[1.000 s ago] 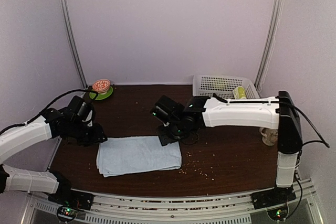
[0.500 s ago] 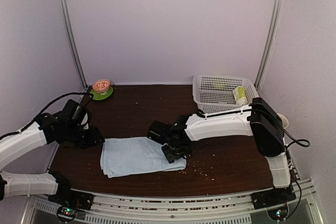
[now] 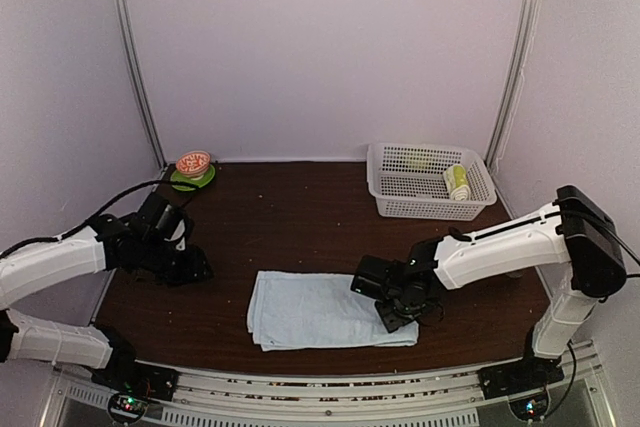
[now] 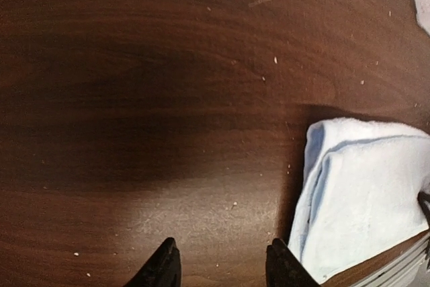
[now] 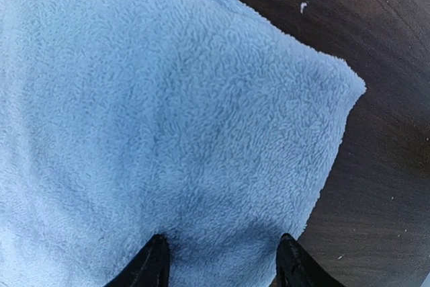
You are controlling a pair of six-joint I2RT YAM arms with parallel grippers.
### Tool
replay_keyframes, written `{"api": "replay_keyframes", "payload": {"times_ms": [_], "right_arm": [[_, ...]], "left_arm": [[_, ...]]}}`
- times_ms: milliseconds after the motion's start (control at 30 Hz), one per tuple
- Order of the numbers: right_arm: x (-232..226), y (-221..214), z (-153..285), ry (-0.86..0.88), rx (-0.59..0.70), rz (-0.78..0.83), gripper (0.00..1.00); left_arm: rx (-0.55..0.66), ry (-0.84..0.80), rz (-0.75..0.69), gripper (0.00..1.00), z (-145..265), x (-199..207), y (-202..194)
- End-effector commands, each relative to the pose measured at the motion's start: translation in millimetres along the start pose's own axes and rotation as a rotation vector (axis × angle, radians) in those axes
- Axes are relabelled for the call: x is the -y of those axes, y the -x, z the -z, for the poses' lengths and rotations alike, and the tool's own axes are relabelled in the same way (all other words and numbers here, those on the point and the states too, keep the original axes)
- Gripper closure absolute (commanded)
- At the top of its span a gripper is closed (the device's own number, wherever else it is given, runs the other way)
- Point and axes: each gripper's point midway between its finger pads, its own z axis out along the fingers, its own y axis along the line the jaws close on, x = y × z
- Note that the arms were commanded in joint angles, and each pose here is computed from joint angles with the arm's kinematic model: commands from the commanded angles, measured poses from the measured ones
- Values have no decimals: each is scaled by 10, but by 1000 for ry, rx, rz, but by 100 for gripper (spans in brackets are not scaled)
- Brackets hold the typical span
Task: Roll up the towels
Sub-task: Smooth out the towel at the center of the board.
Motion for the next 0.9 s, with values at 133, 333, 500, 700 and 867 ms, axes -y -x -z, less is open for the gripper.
{"api": "replay_keyframes", "payload": {"times_ms": [133, 333, 500, 700, 867], "right_arm": [[190, 93, 289, -30, 20, -58, 40], [191, 479, 747, 76, 213, -178, 40], [307, 526, 864, 110, 294, -241, 40], [344, 499, 787, 127, 290, -267, 40], [356, 514, 760, 127, 290, -269, 40]], "left_arm": [[-44, -79, -274, 58, -188, 779, 160], [-116, -76, -342, 59, -381, 952, 153], [-188, -95, -341, 62, -510, 1059, -1], [-247, -127, -333, 63, -609, 1144, -170], [-275, -99, -327, 65, -733, 1124, -207]]}}
